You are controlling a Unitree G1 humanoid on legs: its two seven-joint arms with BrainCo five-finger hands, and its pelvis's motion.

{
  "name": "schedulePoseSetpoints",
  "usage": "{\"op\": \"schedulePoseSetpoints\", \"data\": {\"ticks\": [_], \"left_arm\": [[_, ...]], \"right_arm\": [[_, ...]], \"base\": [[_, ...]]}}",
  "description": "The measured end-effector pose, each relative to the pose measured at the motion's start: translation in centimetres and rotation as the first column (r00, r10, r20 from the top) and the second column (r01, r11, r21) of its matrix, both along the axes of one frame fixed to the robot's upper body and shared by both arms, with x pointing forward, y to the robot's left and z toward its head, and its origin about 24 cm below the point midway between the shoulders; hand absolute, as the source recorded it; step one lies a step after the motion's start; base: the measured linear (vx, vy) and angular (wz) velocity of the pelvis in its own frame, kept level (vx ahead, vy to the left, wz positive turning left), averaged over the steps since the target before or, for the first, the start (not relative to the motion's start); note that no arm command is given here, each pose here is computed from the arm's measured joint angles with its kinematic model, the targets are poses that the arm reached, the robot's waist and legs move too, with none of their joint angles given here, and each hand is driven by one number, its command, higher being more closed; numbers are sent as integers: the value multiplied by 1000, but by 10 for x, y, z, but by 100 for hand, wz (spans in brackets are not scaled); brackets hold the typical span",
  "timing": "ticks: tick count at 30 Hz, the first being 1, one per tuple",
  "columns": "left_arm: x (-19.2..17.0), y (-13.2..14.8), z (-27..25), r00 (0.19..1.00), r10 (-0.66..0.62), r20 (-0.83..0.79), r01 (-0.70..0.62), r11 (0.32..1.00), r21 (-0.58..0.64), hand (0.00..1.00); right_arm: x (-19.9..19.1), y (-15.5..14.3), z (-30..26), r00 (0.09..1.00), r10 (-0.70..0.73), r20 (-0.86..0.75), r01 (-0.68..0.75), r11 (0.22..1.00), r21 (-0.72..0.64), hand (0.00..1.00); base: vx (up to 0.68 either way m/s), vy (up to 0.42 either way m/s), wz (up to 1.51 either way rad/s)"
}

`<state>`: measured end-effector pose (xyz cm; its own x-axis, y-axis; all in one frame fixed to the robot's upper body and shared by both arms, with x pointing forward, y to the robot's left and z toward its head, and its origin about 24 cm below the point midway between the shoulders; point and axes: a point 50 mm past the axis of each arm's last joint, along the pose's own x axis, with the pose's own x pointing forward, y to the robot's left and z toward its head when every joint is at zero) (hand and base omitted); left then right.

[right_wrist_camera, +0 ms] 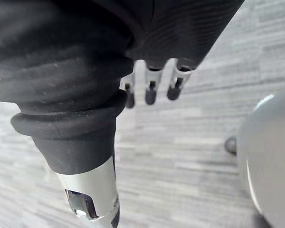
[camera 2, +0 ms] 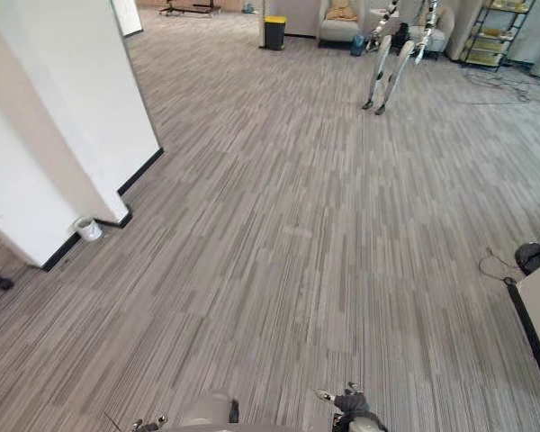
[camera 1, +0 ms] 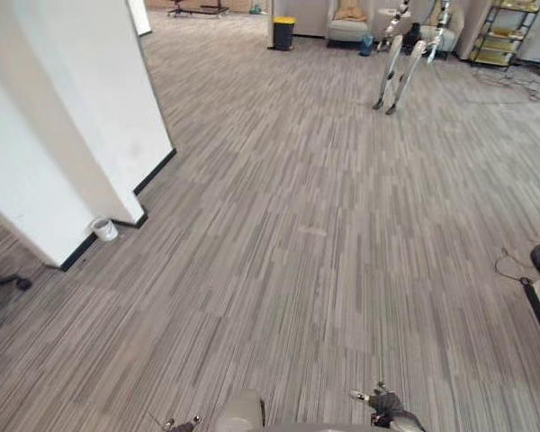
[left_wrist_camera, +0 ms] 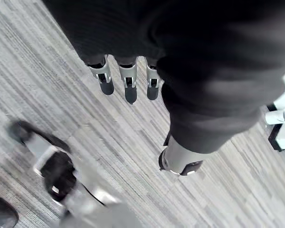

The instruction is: Organize washtable

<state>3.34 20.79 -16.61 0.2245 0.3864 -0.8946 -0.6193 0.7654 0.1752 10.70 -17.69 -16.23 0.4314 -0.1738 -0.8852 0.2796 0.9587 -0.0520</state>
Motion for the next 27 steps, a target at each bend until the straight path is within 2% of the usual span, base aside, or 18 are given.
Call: {"op": "schedulePoseSetpoints", "data": {"ticks": [4,5,7,11,14,18,24,27], "left_arm": [[-36,-6,-3,995,38,-89,-40,999,-22,0],[-38,1,-2,995,45,-92,-46,999,-1,0],[-28,8,0,997,47,-63,-46,999,21,0],[-13,15,1,999,31,-32,-30,999,35,0],[-1,15,2,1000,1,-3,0,999,39,0],[28,12,5,998,-21,64,19,999,38,0],[20,9,3,999,22,43,-23,1000,21,0],[21,2,1,999,7,33,-7,1000,2,0]], "right_arm": [[-3,14,-2,1000,-5,-1,5,999,35,0],[-8,18,-3,1000,-26,-13,26,998,50,0],[-8,19,-3,999,-48,-10,48,997,67,0],[-19,-2,-3,980,-198,-14,199,979,43,0],[-22,-11,-2,979,-203,-6,203,979,28,0],[-29,-18,0,968,-250,20,250,968,11,0],[-23,-18,2,972,-233,38,232,973,15,0],[-17,-19,3,983,-177,44,177,984,3,0]], "base": [[669,374,-87],[666,356,-34],[653,338,-21],[565,343,6],[474,203,28],[420,37,50],[481,-76,50],[752,-243,30]]}}
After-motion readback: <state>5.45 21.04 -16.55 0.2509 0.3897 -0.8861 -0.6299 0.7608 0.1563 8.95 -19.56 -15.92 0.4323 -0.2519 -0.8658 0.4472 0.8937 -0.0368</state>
